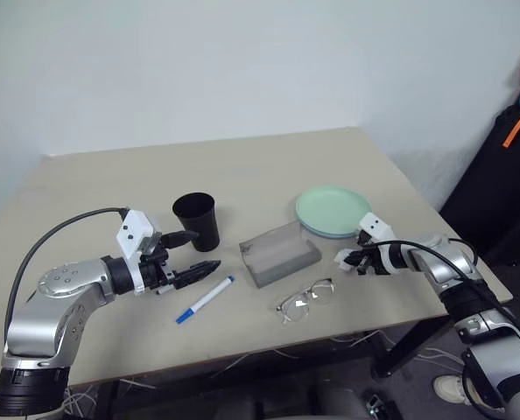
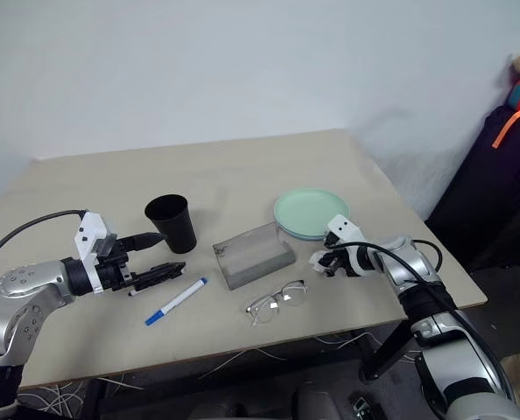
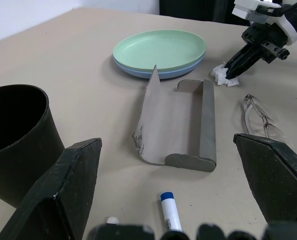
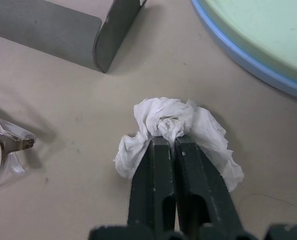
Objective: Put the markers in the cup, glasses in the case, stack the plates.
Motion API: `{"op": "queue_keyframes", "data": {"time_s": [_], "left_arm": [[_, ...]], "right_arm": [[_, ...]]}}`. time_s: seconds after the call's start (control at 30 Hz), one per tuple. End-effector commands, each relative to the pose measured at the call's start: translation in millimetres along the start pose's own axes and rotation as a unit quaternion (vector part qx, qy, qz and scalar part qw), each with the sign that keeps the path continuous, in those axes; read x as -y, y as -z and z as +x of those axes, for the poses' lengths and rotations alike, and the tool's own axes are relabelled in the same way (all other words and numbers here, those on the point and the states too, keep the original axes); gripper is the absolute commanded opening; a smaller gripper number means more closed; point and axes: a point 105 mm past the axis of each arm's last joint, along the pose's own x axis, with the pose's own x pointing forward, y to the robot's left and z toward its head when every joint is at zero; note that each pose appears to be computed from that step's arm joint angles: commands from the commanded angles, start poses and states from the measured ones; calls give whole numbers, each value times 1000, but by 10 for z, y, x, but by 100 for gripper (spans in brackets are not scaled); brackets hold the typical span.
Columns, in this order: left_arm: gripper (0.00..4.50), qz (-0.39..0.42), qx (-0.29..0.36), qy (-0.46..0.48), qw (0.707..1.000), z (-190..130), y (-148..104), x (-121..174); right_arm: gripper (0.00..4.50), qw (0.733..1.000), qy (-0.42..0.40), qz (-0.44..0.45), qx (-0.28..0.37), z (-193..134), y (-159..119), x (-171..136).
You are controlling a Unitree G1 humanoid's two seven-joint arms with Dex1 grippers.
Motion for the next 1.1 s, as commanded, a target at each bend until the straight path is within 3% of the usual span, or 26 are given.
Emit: {"op": "queue_keyframes", "data": {"time_s": [0.03,0.23,0.43,0.67,0.87,0.97,1.1], "left_arm": [[450,22,18,5,1000,16,-134,20],[450,24,18,5,1000,11,-139,1],[450,26,20,7,999,31,-151,-9],[450,28,23,9,999,48,-166,-2],[450,27,25,6,999,44,-162,14],[450,26,25,4,999,38,-160,21],[450,25,25,4,999,44,-148,34]], "right_arm": [[4,1000,3,-22,21,-56,-180,36],[4,993,-38,-29,112,-299,-725,-21],[4,986,47,-13,160,-269,-1122,267],[4,979,141,-10,144,20,-1171,492],[4,969,206,-8,136,74,-1149,631],[69,966,221,-9,136,72,-1150,663],[202,966,220,-13,136,45,-1153,678]]}}
